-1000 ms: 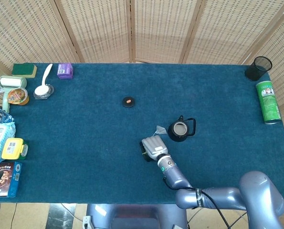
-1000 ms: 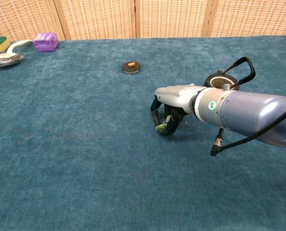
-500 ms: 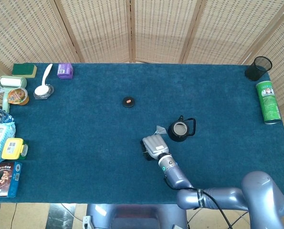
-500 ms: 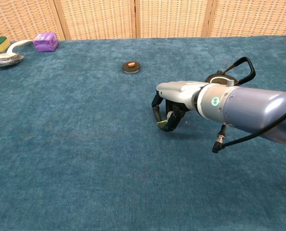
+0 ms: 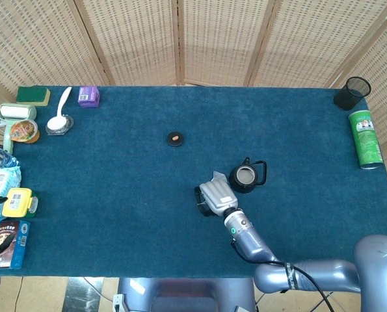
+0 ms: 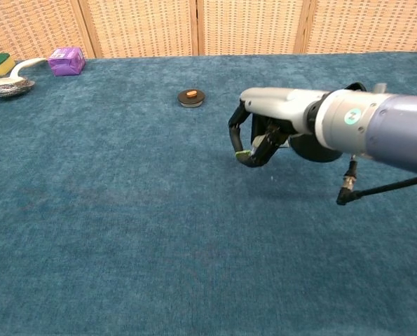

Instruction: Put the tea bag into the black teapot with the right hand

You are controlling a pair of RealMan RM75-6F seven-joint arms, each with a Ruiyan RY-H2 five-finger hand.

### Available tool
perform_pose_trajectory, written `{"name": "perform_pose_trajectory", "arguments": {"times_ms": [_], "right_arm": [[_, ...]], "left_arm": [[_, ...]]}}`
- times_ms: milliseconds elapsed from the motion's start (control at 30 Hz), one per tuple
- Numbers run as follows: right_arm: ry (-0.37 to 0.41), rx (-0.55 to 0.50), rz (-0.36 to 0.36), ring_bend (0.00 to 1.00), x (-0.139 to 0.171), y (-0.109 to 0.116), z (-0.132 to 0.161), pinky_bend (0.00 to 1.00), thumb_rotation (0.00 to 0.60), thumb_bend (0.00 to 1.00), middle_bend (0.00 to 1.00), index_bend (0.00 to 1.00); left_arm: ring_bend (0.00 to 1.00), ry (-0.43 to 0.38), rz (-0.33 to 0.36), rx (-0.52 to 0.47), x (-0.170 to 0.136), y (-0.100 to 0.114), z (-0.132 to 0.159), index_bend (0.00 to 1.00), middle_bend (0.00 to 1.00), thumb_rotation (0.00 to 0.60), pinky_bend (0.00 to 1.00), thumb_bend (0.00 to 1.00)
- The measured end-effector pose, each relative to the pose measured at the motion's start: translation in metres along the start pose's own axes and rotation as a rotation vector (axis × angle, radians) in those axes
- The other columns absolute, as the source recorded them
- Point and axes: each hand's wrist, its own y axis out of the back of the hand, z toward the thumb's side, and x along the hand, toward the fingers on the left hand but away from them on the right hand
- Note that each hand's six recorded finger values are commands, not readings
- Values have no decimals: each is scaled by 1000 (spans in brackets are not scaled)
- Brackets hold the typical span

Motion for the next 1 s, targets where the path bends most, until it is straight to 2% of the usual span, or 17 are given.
{"name": "perform_pose_trajectory", "arguments": {"times_ms": [400, 667, 1000], "right_arm": [[12, -138, -96, 1000, 13, 33, -14, 1000, 600, 508, 1000, 679], [27, -242, -165, 1000, 19, 65, -20, 1000, 600, 501, 1000, 684], [45, -370, -174, 1000, 22, 82, -26, 1000, 600, 491, 1000, 694]], "left_arm": [[78, -24, -20, -20, -2, -8, 8, 184, 189, 600, 127, 294], [78, -19, -26, -23, -4, -10, 7, 184, 189, 600, 127, 294], [78, 0, -32, -19, -4, -11, 1, 184, 189, 600, 127, 294]]}}
